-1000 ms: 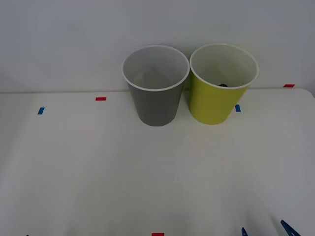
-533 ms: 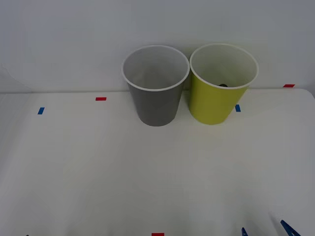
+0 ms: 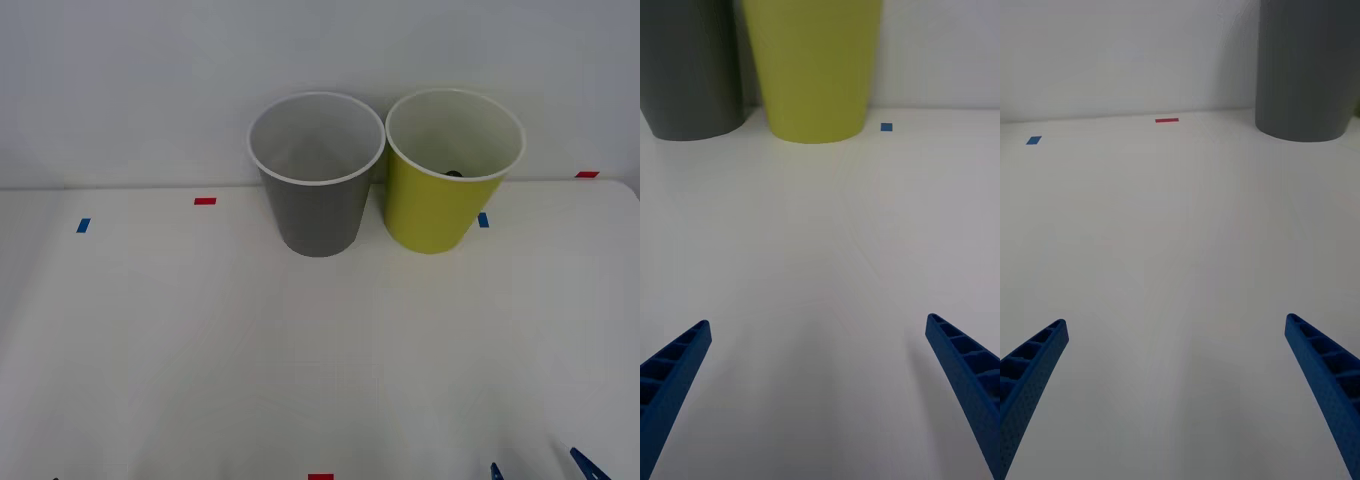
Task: Put cans in the gray bin and PET bottles in the light green bin.
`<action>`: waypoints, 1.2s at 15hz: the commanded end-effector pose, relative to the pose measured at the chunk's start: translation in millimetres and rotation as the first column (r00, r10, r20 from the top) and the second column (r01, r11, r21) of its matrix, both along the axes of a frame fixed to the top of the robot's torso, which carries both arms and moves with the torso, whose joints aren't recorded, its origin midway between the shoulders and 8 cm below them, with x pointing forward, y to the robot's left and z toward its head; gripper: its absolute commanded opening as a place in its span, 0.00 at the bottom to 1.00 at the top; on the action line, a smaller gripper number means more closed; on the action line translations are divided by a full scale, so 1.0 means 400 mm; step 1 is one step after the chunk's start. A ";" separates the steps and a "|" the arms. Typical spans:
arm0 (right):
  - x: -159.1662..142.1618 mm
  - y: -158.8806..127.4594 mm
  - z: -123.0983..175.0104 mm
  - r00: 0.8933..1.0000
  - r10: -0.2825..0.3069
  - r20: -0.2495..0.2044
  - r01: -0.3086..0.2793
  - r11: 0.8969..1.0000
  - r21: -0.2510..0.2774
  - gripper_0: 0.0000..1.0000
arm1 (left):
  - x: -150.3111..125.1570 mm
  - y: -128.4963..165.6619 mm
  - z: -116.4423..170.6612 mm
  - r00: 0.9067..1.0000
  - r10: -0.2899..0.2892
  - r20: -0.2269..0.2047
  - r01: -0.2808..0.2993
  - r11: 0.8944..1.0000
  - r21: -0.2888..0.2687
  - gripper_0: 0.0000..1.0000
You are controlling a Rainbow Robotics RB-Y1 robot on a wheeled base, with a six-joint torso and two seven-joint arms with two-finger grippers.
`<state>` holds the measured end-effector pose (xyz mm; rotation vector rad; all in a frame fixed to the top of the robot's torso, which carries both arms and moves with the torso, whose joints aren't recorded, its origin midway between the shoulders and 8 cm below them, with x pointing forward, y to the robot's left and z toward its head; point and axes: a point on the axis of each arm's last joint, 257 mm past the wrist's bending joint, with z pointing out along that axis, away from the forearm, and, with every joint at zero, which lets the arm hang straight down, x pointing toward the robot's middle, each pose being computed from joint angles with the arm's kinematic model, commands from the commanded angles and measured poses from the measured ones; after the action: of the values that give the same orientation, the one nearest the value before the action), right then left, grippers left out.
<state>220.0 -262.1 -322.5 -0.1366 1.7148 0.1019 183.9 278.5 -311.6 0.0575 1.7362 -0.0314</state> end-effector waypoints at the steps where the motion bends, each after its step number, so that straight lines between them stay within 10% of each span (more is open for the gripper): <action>1: 0.000 0.000 0.000 1.000 0.000 0.000 0.000 1.000 0.000 1.00 | 0.000 0.000 0.000 1.000 0.000 0.000 0.000 1.000 0.000 1.00; 18: 0.000 0.000 0.000 1.000 0.000 0.000 0.000 1.000 0.000 1.00 | 0.000 0.000 0.000 1.000 0.000 0.000 0.000 1.000 0.000 1.00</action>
<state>220.0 -262.1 -322.5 -0.1366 1.7148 0.1019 183.9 278.5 -311.6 0.0575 1.7362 -0.0314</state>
